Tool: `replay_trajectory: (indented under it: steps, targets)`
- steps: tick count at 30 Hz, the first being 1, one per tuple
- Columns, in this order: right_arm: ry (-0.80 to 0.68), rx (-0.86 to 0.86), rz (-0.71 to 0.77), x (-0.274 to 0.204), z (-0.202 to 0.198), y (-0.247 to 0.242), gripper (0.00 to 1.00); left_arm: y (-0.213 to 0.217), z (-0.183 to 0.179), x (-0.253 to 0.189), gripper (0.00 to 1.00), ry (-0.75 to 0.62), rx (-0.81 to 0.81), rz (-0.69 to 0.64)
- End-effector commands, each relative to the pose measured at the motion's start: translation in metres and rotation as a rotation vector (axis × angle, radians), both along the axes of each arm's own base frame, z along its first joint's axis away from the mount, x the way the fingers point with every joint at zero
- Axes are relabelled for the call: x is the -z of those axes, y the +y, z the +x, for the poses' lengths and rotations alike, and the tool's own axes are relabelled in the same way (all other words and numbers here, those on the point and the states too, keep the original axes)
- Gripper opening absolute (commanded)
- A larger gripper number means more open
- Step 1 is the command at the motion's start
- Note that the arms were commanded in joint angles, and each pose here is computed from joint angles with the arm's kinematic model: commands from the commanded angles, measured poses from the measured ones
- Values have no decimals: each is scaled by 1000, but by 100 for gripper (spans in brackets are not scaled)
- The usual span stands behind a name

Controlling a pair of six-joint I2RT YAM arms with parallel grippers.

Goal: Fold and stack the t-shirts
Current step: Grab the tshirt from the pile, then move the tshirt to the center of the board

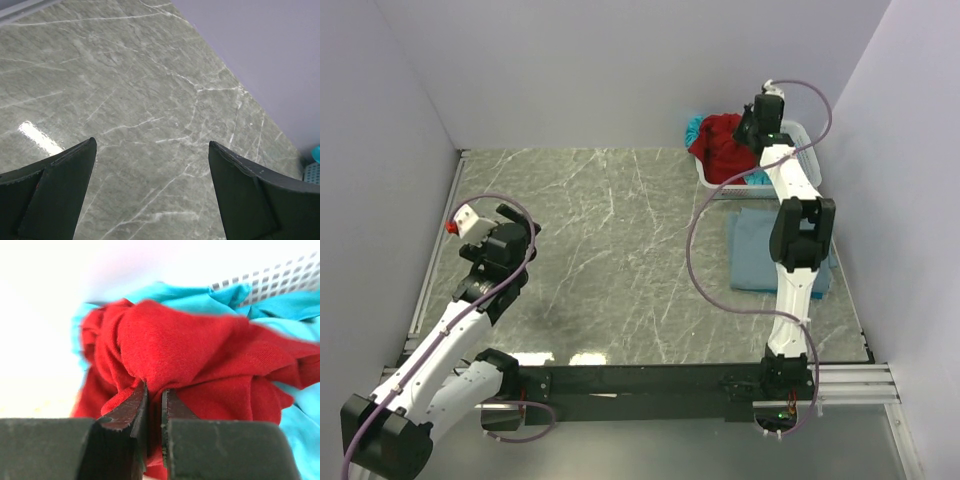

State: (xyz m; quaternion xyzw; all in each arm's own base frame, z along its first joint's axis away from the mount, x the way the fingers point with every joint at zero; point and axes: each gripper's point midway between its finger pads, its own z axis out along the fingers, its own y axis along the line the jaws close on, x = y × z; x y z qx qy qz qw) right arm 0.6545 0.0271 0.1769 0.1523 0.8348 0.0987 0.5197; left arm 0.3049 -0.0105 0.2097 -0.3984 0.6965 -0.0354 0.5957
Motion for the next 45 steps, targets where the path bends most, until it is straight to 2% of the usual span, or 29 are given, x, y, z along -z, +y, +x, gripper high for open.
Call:
replay_trajectory:
  steps: [1,9,17,18,20,21,23,25,28,30,31,32,34,35,36,38,39,41,42,43,45]
  targets:
    - [-337,-10,-49,-176,-33,14,0,-3,1,-17,99,-49,23,-27]
    - [-475,-54,-52,-283,-109,35,0,-13,1,-7,99,-30,73,-54]
    - [-556,-261,-82,-350,-198,106,0,-17,-3,-3,99,-8,91,-87]
    - [-588,-306,-65,-363,-220,123,0,-17,-5,-3,99,-12,93,-96]
    - [-564,-313,-23,-359,-236,136,0,-17,-10,-3,99,-22,96,-116]
    - [-576,-364,3,-366,-257,155,0,-19,-11,-3,99,-26,104,-127]
    - [-552,-435,16,-354,-274,178,0,-17,-18,-2,99,-30,105,-141]
    - [-590,-519,51,-360,-300,206,0,-14,-24,0,99,-23,90,-143]
    - [-511,-643,109,-321,-306,240,2,-6,-34,0,99,-34,50,-172]
    - [-439,-655,131,-293,-298,250,3,-3,-40,3,99,-18,41,-172]
    - [-375,-651,121,-264,-292,254,4,-2,-41,5,100,-16,34,-175]
    - [-327,-627,115,-244,-284,255,7,-1,-43,4,99,-23,31,-186]
    - [-175,-551,68,-178,-263,250,23,-3,-45,8,99,-19,39,-199]
    - [-119,-489,58,-157,-250,237,37,-5,-45,9,99,-21,47,-202]
    - [-17,-458,25,-119,-242,232,60,-6,-44,11,99,-16,54,-202]
    - [91,-367,-21,-77,-231,212,81,-10,-43,19,100,8,72,-206]
    - [123,-340,-50,-65,-232,205,88,-13,-43,22,99,18,81,-208]
    - [165,-328,-84,-40,-240,197,88,-18,-39,29,100,45,104,-200]
    - [128,-340,-69,-46,-241,198,89,-23,-37,33,99,59,132,-203]
    - [162,-345,-84,-24,-251,192,89,-27,-35,41,99,91,148,-191]
    - [119,-367,-60,-27,-261,192,89,-38,-31,46,99,109,201,-199]
